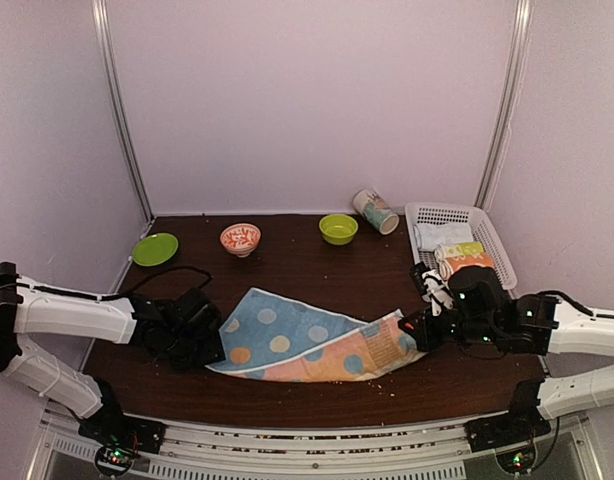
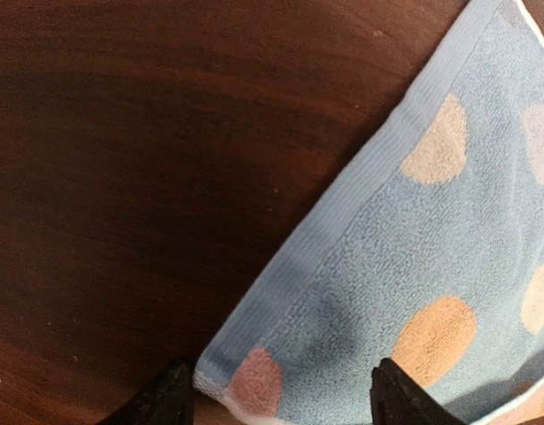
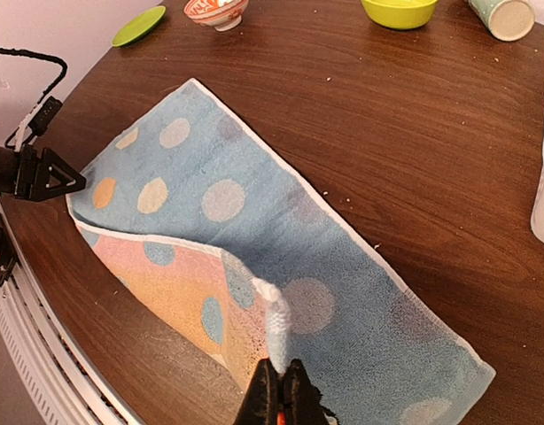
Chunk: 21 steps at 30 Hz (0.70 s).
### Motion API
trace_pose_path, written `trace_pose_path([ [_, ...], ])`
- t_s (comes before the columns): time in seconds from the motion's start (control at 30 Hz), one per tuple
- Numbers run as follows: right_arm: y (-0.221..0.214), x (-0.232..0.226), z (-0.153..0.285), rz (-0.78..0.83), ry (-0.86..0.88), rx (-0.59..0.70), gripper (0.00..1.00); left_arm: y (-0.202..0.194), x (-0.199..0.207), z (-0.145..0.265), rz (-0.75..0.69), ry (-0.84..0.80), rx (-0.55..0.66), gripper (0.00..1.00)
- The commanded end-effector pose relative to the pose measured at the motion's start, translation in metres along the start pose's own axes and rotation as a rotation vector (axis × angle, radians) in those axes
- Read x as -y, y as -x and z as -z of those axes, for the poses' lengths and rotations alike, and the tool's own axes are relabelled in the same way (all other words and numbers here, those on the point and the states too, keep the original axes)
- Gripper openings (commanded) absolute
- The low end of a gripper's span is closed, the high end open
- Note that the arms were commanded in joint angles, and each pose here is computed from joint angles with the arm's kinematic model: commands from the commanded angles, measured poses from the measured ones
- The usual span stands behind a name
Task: Roll the towels
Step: Flatten out the towel at the center of the board.
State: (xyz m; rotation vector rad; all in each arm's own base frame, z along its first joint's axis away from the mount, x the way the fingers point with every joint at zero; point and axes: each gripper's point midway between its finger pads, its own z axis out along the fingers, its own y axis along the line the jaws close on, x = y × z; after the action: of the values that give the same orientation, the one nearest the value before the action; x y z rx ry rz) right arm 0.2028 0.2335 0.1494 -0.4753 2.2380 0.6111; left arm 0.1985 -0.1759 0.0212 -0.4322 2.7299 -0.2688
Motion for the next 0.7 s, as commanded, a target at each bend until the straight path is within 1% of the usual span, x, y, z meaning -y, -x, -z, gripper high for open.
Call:
trace_pose_path([
  [0.0, 0.000, 0.005, 0.003, -0.005, -0.019, 0.016, 0.00, -0.009, 0.000, -0.012, 0.001, 0.020, -0.058, 0.66],
  [0.33, -0.001, 0.006, 0.003, -0.001, -0.022, 0.016, 0.00, -0.012, 0.001, -0.014, -0.005, 0.006, -0.069, 0.30],
  [0.43, -0.001, 0.006, 0.004, 0.000, -0.022, 0.018, 0.00, -0.011, 0.001, -0.012, -0.004, 0.005, -0.065, 0.17],
  [0.53, 0.002, 0.006, 0.006, 0.000, -0.024, 0.024, 0.00, -0.004, 0.003, -0.005, -0.003, -0.001, -0.036, 0.00],
  [0.57, 0.004, 0.006, 0.007, -0.001, -0.027, 0.029, 0.00, 0.000, 0.003, 0.000, -0.002, 0.003, -0.021, 0.00],
  [0.67, 0.021, 0.010, 0.017, -0.016, -0.058, 0.080, 0.00, 0.025, 0.009, 0.028, -0.028, -0.014, 0.084, 0.00],
])
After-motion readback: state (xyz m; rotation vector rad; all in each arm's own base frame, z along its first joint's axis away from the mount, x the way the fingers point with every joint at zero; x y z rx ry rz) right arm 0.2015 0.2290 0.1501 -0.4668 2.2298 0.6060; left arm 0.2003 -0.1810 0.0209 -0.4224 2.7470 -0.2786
